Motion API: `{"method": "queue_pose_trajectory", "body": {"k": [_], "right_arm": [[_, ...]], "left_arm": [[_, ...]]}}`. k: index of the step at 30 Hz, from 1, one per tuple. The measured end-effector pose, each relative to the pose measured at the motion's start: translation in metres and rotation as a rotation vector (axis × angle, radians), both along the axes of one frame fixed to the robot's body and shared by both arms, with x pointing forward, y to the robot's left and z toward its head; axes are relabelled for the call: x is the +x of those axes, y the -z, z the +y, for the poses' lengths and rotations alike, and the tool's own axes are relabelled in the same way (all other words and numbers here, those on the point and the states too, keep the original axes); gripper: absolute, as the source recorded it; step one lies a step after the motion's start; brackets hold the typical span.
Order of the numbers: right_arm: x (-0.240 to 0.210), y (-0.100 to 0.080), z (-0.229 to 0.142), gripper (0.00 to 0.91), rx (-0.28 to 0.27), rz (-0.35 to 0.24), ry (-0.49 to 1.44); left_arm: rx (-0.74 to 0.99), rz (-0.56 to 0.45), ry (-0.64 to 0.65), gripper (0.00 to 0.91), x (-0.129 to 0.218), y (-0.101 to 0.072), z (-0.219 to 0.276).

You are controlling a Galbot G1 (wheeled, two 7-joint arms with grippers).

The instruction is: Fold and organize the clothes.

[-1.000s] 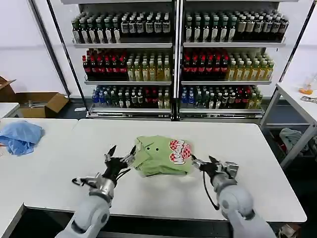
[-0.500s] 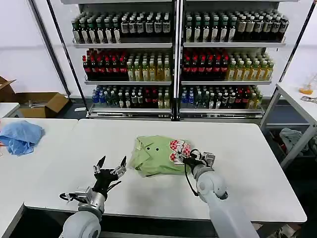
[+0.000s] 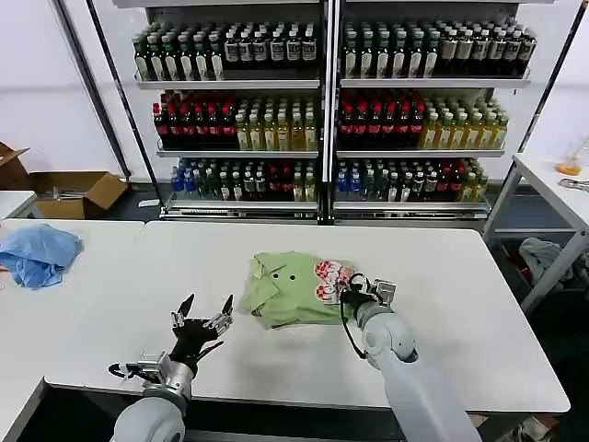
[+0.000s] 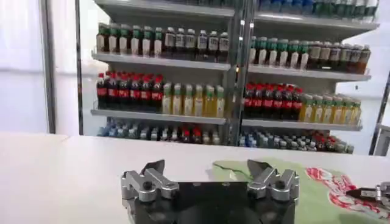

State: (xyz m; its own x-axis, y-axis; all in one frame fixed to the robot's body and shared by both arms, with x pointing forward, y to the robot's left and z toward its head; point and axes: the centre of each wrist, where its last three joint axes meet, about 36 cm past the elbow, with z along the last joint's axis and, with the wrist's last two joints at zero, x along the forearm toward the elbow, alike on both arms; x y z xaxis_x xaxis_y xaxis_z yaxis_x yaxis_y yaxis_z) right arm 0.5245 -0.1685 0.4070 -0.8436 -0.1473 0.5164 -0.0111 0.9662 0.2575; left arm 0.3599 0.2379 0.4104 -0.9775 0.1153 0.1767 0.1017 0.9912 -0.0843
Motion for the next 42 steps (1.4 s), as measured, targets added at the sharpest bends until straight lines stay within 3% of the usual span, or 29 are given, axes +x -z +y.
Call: {"method": "queue_pose_trajectory", "body": {"k": [10, 25, 26, 27, 32, 42], "right_arm": [[0.006, 0.003, -0.014, 0.000, -0.052, -0.022, 0.026], [0.013, -0.002, -0.069, 0.000, -0.166, -0.063, 0.091], [0.012, -0.002, -0.071, 0.333, -0.174, -0.062, 0.092], [0.012, -0.002, -0.074, 0.907, -0.182, -0.064, 0.092], [0.005, -0.006, -0.083, 0.907, -0.219, -0.110, 0.080], [-0.049, -0.013, -0.099, 0.907, -0.329, -0.355, 0.077]], "left_arm": [[0.005, 0.033, 0.019, 0.907, -0.003, 0.002, -0.004], [0.004, 0.063, 0.055, 0.907, -0.008, 0.004, -0.013], [0.003, 0.064, 0.057, 0.907, -0.009, 0.004, -0.014], [0.002, 0.063, 0.059, 0.907, -0.009, 0.004, -0.014], [-0.011, 0.053, 0.065, 0.907, -0.010, 0.001, -0.016], [-0.022, 0.022, 0.060, 0.907, -0.014, -0.007, -0.014]]}}
